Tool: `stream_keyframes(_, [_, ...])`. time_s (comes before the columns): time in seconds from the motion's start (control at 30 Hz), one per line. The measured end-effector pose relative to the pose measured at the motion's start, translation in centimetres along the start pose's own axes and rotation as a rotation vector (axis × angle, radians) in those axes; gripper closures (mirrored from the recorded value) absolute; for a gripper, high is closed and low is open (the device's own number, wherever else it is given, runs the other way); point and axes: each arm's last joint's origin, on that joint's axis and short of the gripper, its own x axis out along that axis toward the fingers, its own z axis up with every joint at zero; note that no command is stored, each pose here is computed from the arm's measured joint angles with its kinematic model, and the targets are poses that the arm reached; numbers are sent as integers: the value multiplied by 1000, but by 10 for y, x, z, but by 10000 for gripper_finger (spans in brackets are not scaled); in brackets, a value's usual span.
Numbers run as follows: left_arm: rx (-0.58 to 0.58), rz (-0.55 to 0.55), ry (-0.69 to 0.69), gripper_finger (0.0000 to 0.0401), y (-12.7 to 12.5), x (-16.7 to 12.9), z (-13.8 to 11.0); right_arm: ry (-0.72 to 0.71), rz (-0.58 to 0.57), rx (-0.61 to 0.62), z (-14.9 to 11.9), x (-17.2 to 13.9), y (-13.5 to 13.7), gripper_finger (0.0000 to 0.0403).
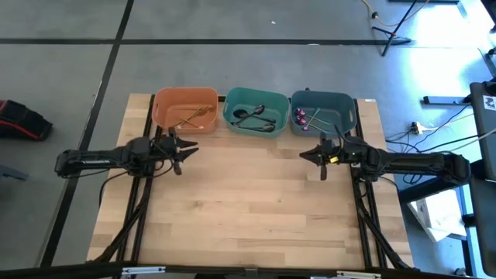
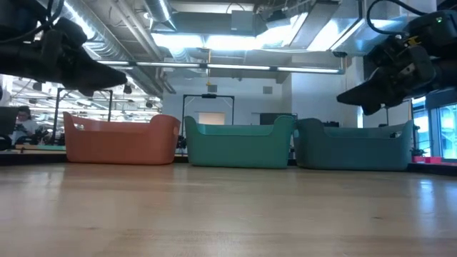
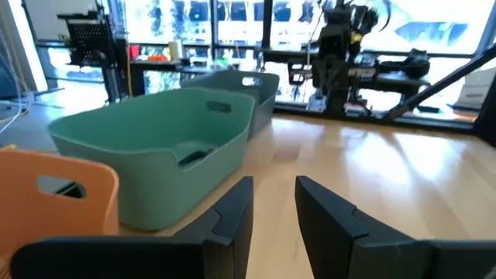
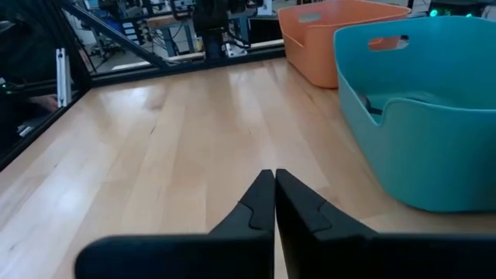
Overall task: Sort silverware by color (type)
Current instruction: Return to Home Position
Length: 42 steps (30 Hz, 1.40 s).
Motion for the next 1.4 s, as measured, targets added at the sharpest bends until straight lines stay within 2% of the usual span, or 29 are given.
stream_keyframes(0.33, [2, -111, -13, 308, -3, -2, 1, -36, -3, 1, 0, -8, 1, 398])
stream_keyframes(0.5, [13, -111, -12, 308, -3, -2, 1, -41, -2, 28, -7, -10, 1, 398])
stream_keyframes(1.27, [32, -110, -13, 308, -3, -2, 1, -80, -27, 8, -5, -17, 2, 398])
stream_keyframes(1.4, [32, -110, -13, 308, -3, -2, 1, -80, -78, 28, -6, -21, 1, 398])
